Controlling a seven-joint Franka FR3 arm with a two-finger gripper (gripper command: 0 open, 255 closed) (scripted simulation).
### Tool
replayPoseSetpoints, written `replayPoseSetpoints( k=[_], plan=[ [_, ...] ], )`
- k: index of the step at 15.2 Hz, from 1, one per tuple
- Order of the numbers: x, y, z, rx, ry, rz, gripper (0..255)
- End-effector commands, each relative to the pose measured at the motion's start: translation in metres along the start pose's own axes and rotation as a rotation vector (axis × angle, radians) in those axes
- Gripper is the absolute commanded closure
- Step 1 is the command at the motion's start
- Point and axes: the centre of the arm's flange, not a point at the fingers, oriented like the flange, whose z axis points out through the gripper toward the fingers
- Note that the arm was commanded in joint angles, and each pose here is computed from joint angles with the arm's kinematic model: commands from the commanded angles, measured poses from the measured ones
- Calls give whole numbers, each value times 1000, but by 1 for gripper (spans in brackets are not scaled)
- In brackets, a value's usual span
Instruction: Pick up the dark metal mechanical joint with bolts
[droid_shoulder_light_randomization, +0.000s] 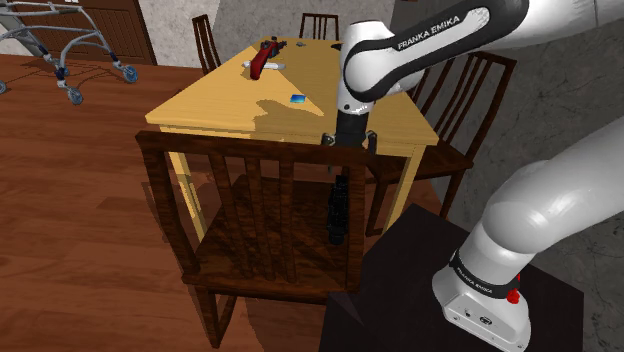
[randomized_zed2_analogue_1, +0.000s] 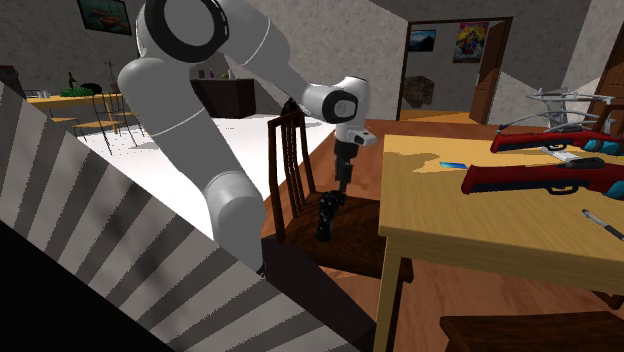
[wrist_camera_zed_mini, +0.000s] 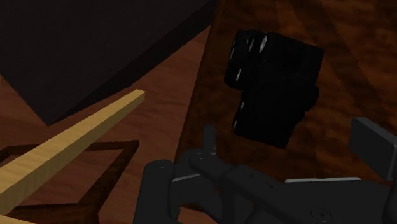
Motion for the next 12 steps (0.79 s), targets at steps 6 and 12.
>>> replayPoseSetpoints(
  k=[6, 12],
  plan=[
    [12, -4, 46, -4, -12, 77, 0],
    [13, -3, 59, -4, -12, 77, 255]
  ],
)
